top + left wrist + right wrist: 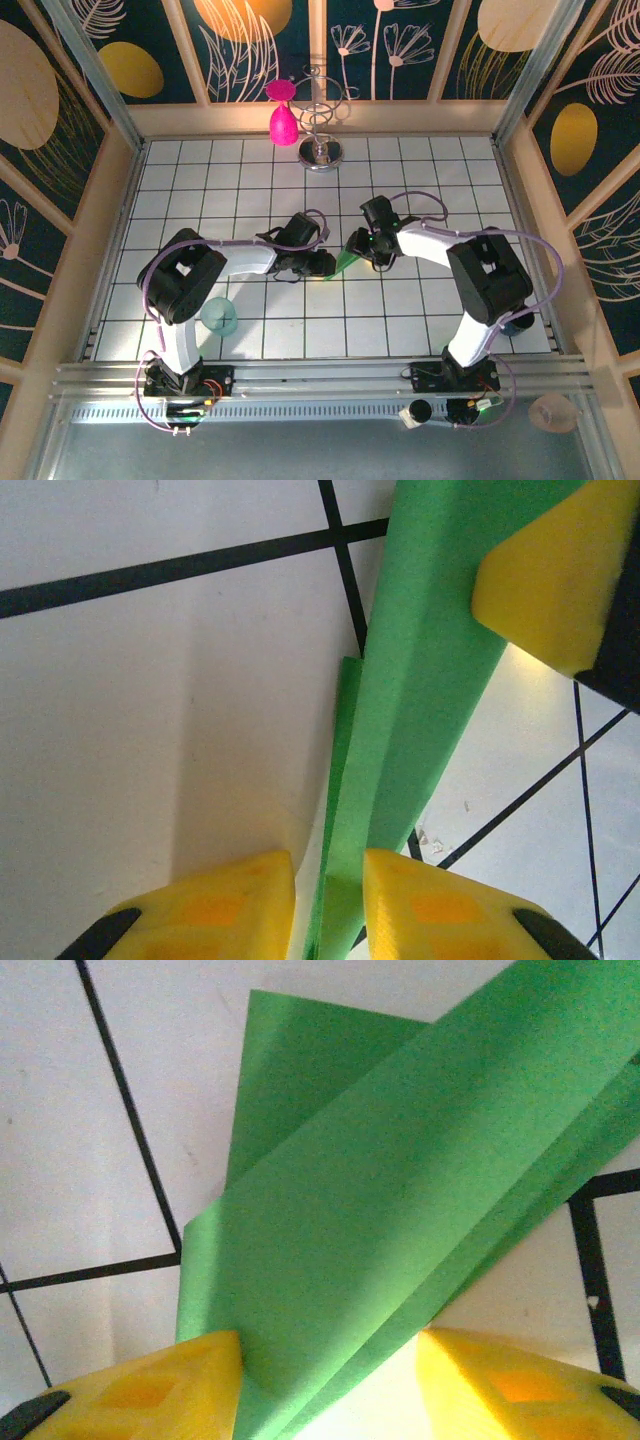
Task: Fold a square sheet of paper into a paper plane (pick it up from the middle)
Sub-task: Fold the wing for the fifth time at the center of the table.
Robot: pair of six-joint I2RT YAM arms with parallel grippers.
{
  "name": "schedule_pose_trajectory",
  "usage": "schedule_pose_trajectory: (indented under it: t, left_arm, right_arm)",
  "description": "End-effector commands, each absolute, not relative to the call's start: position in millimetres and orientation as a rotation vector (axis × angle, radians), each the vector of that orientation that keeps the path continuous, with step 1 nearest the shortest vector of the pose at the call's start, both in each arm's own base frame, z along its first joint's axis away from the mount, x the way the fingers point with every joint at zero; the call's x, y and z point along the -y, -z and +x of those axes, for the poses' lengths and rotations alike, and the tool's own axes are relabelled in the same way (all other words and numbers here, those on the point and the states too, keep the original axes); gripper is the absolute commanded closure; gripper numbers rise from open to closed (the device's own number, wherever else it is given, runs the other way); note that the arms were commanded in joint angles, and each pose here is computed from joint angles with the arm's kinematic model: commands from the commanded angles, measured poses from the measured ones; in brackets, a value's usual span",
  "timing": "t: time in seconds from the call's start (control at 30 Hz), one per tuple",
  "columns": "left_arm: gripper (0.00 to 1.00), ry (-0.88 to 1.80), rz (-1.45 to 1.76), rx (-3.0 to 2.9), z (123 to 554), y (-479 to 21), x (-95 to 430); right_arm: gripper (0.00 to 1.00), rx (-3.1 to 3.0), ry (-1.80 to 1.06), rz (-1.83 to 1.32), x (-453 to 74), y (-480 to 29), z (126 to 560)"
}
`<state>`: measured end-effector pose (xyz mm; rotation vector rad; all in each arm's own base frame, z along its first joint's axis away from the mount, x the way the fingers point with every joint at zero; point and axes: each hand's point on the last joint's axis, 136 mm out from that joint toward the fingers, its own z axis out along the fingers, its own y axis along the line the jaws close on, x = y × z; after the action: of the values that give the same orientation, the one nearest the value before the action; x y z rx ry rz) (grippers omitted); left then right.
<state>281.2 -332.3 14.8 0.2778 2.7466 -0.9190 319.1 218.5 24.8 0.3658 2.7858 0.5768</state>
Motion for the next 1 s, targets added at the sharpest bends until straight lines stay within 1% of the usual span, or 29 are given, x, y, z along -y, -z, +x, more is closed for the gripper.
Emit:
schedule_pose_trajectory:
  t: [0.0,0.07,0.33,0.47,0.7,0.97]
  left_arm:
    - [0.71,0.704,0.26,-2.89,266.3,34.8,304.7]
    - [0.71,0.7,0.26,-2.893,265.6,35.3,304.1]
    - [0.7,0.695,0.261,-2.897,264.6,36.7,303.6]
    - [0.7,0.694,0.262,-2.898,264.1,36.7,303.6]
    - [0.7,0.704,0.254,-2.899,262.6,36.3,302.8]
    - [0.7,0.711,0.26,-2.9,260.6,36.2,302.8]
  right_arm:
    - [0.48,-2.674,-0.661,0.29,-228.6,-50.1,325.5]
    - [0.47,-2.627,-0.676,0.316,-216.6,-63.6,329.7]
    - [0.51,-2.518,-0.879,0.243,-228.5,-90.2,316.8]
    - [0.58,-2.498,-0.985,0.173,-245.0,-93.4,319.0]
    - [0.69,-2.545,-1.023,0.156,-257.2,-69.5,330.8]
    - [0.73,-2.608,-1.032,0.174,-257.2,-44.9,331.0]
